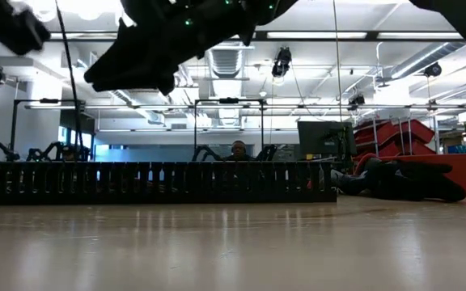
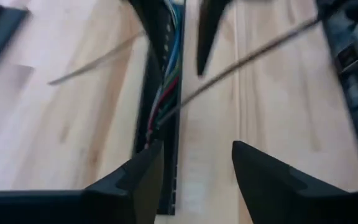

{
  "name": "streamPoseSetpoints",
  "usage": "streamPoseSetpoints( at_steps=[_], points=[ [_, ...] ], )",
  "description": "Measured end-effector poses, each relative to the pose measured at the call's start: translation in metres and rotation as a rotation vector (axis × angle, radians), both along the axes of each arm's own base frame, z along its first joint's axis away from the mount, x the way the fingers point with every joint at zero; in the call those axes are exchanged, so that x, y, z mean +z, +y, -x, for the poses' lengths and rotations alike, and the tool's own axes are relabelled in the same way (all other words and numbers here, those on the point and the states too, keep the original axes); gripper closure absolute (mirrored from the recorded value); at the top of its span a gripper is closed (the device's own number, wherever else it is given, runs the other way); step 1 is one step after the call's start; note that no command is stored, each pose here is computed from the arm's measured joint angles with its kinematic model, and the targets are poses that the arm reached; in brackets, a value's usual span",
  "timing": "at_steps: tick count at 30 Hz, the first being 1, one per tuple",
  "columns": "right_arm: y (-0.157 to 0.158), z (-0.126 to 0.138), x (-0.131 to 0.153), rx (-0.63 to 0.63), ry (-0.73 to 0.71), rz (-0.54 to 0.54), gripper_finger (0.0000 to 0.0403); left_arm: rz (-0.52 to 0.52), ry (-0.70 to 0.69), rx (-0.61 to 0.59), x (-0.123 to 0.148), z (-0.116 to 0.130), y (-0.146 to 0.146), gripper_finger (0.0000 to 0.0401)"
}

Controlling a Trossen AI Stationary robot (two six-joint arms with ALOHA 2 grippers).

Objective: Ziptie cables
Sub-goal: Put the colored zip-tied cables into the black cable duct

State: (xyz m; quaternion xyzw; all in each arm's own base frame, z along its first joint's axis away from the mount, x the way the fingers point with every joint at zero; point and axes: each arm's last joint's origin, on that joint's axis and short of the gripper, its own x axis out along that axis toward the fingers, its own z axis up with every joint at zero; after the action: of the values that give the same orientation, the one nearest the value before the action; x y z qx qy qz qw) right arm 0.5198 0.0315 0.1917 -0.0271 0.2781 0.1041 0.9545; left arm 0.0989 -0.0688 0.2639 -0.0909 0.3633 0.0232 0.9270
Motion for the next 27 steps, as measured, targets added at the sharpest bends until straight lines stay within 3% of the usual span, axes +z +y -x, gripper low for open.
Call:
streamPoseSetpoints(
  at_steps=[4, 7, 10, 15, 27],
  points=[
    [-0.003, -0.003, -0.014, -0.022, 0.001, 0.026, 0.0282, -0.003, -0.018, -0.018, -0.039, -0.009, -0.008, 0.0237],
    [-0.003, -0.009, -0.038, -0.027, 0.012, 0.022, 0.0290, 0.046, -0.079, -0.012, -0.059, -0.015, -0.013, 0.0249],
    [-0.002, -0.010, -0.048, -0.029, 0.021, 0.014, 0.0297, 0.020, -0.122, 0.007, -0.077, -0.017, -0.012, 0.0260],
    [-0.002, -0.010, -0.050, -0.050, 0.035, -0.017, 0.0306, -0.057, -0.159, 0.051, -0.090, -0.016, -0.007, 0.0275],
    [-0.001, -0.009, -0.050, -0.071, 0.053, -0.051, 0.0327, -0.087, -0.292, 0.051, -0.086, -0.030, -0.003, 0.0314]
  ],
)
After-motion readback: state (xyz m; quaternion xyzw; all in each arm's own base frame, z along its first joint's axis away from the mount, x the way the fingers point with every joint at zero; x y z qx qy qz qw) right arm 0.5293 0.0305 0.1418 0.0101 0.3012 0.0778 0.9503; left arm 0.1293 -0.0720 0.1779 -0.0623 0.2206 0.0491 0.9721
